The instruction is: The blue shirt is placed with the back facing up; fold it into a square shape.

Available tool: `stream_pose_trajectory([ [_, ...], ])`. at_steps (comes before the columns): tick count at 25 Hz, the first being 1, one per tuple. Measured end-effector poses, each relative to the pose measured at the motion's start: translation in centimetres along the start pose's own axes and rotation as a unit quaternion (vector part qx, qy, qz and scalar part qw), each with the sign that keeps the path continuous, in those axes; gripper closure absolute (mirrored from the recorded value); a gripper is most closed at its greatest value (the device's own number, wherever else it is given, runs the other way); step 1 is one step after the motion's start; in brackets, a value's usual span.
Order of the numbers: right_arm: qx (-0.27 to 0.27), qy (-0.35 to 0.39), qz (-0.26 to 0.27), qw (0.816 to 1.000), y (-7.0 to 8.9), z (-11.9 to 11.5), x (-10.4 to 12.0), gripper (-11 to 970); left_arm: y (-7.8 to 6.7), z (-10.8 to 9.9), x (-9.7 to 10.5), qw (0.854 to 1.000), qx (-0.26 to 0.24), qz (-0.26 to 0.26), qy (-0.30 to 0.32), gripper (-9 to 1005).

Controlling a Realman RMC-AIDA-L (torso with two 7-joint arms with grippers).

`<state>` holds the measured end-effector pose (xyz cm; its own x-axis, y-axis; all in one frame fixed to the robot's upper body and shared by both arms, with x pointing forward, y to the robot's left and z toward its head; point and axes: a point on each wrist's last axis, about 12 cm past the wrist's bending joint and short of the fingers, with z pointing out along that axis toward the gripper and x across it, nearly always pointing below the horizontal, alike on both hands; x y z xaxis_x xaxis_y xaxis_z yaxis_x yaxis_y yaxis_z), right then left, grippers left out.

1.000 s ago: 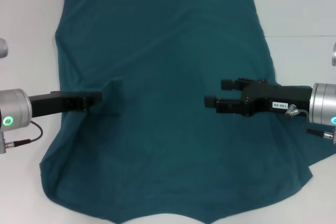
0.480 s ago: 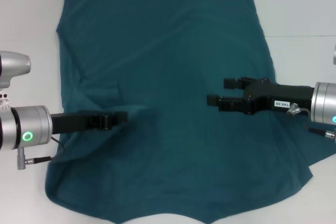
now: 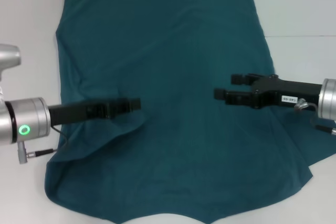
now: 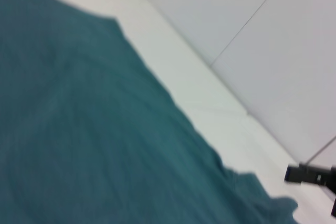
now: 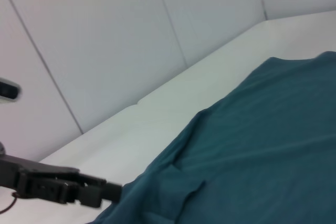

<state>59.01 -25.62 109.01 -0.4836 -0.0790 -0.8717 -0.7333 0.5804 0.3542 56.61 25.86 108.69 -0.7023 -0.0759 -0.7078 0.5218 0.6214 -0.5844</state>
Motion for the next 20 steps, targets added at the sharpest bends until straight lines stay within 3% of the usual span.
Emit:
stream_pose_trajectory([
  [1,0.000,0.000,0.000,1.000,0.0,0.0,0.0,42,0.0,-0.1,-0.2,1.000,0.001,0.010,-0.010,754],
  [3,0.009,-0.004,0.018,1.000,-0.4,-0.6,0.1,42,0.1,-0.4,-0.6,0.999,0.000,0.032,-0.031,601],
  [9,0.034,-0.009,0.111,0.993,-1.7,-3.1,0.2,42,0.0,-0.4,-1.1,0.992,0.005,0.096,-0.078,287],
  [13,0.071,-0.018,0.193,0.979,-2.9,-6.0,0.1,43,-0.4,0.1,-0.8,0.988,0.019,0.132,-0.076,164],
  [15,0.079,-0.022,0.209,0.974,-3.2,-6.7,0.1,43,-0.8,0.5,-0.7,0.984,0.029,0.165,-0.063,103],
  [20,0.117,-0.044,0.294,0.947,-4.5,-9.9,0.2,43,-1.8,1.7,0.0,0.968,0.054,0.245,-0.015,95],
])
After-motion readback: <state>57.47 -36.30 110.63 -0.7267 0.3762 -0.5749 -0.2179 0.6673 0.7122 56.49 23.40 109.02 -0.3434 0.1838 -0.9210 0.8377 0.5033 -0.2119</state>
